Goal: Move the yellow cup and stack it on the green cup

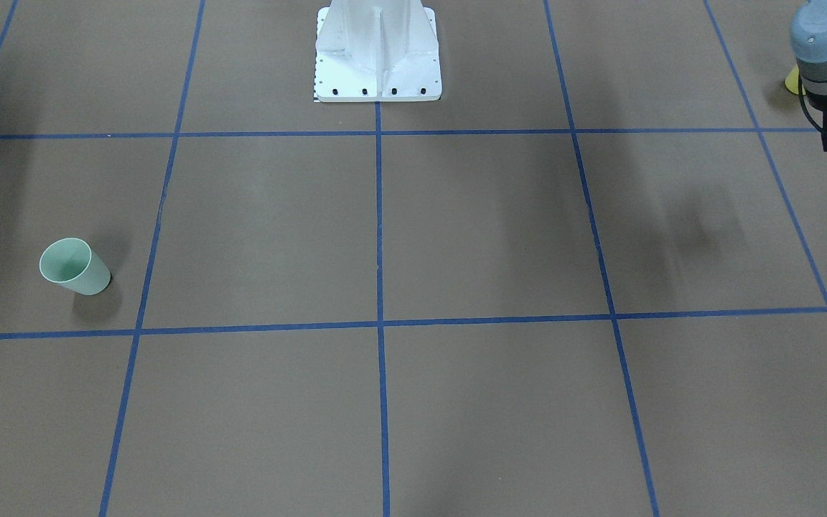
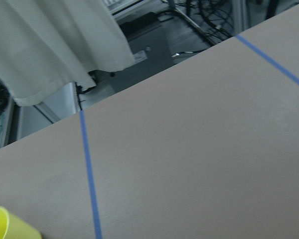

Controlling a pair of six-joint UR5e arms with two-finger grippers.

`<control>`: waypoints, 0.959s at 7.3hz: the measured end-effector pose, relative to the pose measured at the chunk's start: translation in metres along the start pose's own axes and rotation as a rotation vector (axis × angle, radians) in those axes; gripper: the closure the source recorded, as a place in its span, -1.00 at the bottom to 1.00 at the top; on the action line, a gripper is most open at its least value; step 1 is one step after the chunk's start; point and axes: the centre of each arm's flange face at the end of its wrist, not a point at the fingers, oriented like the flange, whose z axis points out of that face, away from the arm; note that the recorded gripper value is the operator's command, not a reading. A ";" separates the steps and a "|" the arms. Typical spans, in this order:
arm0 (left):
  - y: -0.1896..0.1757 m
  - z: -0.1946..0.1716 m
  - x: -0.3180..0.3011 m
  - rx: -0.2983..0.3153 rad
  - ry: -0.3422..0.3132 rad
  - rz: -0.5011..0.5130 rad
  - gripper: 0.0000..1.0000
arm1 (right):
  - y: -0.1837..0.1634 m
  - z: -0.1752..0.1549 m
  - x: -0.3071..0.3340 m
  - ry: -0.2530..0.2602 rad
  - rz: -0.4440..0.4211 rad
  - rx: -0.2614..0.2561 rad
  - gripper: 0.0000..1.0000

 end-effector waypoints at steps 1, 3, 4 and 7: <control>0.013 0.008 -0.007 0.037 -0.063 -0.050 -1.00 | -0.002 -0.001 -0.002 0.001 -0.004 0.004 -1.00; 0.015 0.027 -0.022 0.118 -0.200 -0.144 -1.00 | -0.004 -0.005 -0.005 0.002 -0.012 0.012 -1.00; 0.013 0.036 -0.029 0.157 -0.259 -0.198 -1.00 | -0.004 -0.006 -0.006 0.002 -0.015 0.016 -1.00; 0.021 0.080 -0.041 0.239 -0.397 -0.353 -1.00 | -0.002 -0.007 -0.007 0.000 -0.018 0.018 -1.00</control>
